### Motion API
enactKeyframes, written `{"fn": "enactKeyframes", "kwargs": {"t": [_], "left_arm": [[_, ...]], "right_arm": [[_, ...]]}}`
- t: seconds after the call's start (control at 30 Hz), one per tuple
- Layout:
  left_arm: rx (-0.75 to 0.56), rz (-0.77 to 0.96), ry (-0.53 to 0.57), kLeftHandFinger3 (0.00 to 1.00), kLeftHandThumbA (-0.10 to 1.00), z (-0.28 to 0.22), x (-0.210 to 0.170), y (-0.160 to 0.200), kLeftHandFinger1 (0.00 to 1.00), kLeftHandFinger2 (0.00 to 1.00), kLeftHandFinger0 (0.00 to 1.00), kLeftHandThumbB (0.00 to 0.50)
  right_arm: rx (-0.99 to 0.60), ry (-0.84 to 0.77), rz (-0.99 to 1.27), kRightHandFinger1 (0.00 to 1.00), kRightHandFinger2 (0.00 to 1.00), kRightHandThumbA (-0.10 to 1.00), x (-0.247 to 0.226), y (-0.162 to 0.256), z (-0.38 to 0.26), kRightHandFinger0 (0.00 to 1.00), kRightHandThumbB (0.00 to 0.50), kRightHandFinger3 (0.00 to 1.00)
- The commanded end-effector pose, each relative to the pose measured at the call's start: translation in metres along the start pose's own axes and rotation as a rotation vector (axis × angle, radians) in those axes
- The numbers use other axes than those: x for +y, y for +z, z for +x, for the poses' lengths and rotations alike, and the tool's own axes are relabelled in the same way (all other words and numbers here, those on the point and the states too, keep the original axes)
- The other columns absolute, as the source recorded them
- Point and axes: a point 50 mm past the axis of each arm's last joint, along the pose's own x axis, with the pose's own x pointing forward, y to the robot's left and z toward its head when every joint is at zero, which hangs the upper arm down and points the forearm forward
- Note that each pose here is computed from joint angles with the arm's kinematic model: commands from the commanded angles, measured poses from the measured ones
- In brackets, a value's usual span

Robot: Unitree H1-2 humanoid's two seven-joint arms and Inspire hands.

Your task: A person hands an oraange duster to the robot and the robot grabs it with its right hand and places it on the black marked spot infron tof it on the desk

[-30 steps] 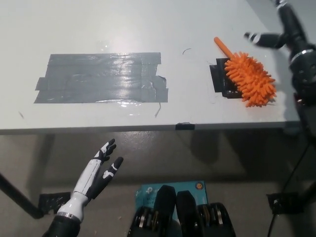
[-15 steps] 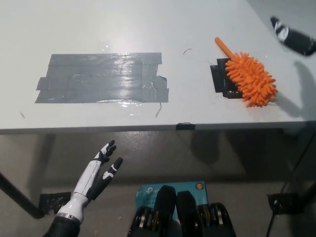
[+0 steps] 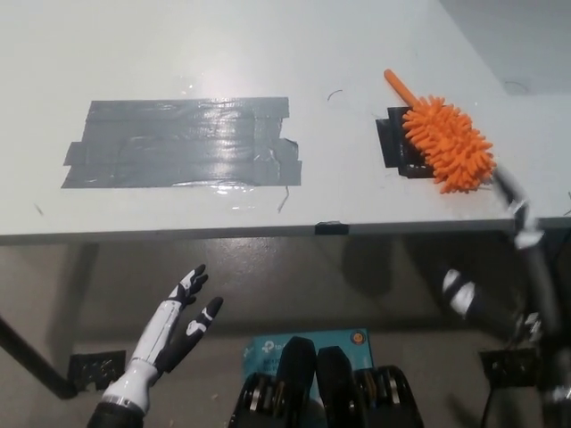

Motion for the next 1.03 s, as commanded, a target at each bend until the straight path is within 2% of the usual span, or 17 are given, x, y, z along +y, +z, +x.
{"fn": "enactKeyframes", "kwargs": {"t": [0.0, 0.1, 0.17, 0.3, 0.53, 0.7, 0.8, 1.0], "left_arm": [[-0.047, 0.015, 0.007, 1.0, 0.87, 0.0, -0.001, 0.006, 1.0, 1.0, 1.0, 0.124], [-0.051, 0.011, 0.009, 1.0, 0.87, 0.0, -0.001, 0.007, 1.0, 1.0, 1.0, 0.121], [-0.051, 0.006, 0.012, 1.0, 0.86, 0.001, 0.0, 0.008, 1.0, 1.0, 1.0, 0.12], [-0.063, 0.012, 0.017, 1.0, 0.85, 0.006, 0.002, 0.011, 1.0, 1.0, 1.0, 0.109], [-0.058, 0.02, 0.009, 1.0, 0.87, 0.006, 0.003, 0.011, 1.0, 1.0, 1.0, 0.127], [-0.06, 0.025, 0.003, 1.0, 0.88, 0.007, 0.005, 0.013, 1.0, 1.0, 1.0, 0.127], [-0.064, 0.024, 0.005, 1.0, 0.86, 0.008, 0.006, 0.015, 1.0, 1.0, 1.0, 0.119], [-0.067, 0.023, 0.006, 1.0, 0.84, 0.01, 0.008, 0.016, 1.0, 1.0, 1.0, 0.119]], "right_arm": [[-0.05, 0.09, -0.014, 1.0, 1.0, 0.72, 0.029, -0.024, -0.002, 1.0, 0.239, 1.0], [-0.001, 0.124, -0.031, 1.0, 1.0, 0.7, 0.04, -0.049, 0.002, 1.0, 0.221, 1.0], [0.056, 0.164, -0.052, 1.0, 1.0, 0.7, 0.047, -0.072, 0.005, 1.0, 0.22, 1.0], [0.103, 0.226, -0.076, 1.0, 1.0, 0.7, 0.048, -0.092, 0.013, 1.0, 0.223, 1.0], [0.147, 0.315, -0.079, 1.0, 1.0, 0.68, 0.054, -0.103, 0.014, 1.0, 0.214, 1.0], [0.169, 0.367, -0.091, 1.0, 1.0, 0.75, 0.057, -0.104, 0.015, 1.0, 0.233, 1.0], [0.171, 0.385, -0.1, 1.0, 1.0, 0.75, 0.057, -0.103, 0.017, 1.0, 0.22, 1.0], [0.174, 0.395, -0.11, 1.0, 1.0, 0.77, 0.055, -0.101, 0.022, 1.0, 0.226, 1.0]]}}
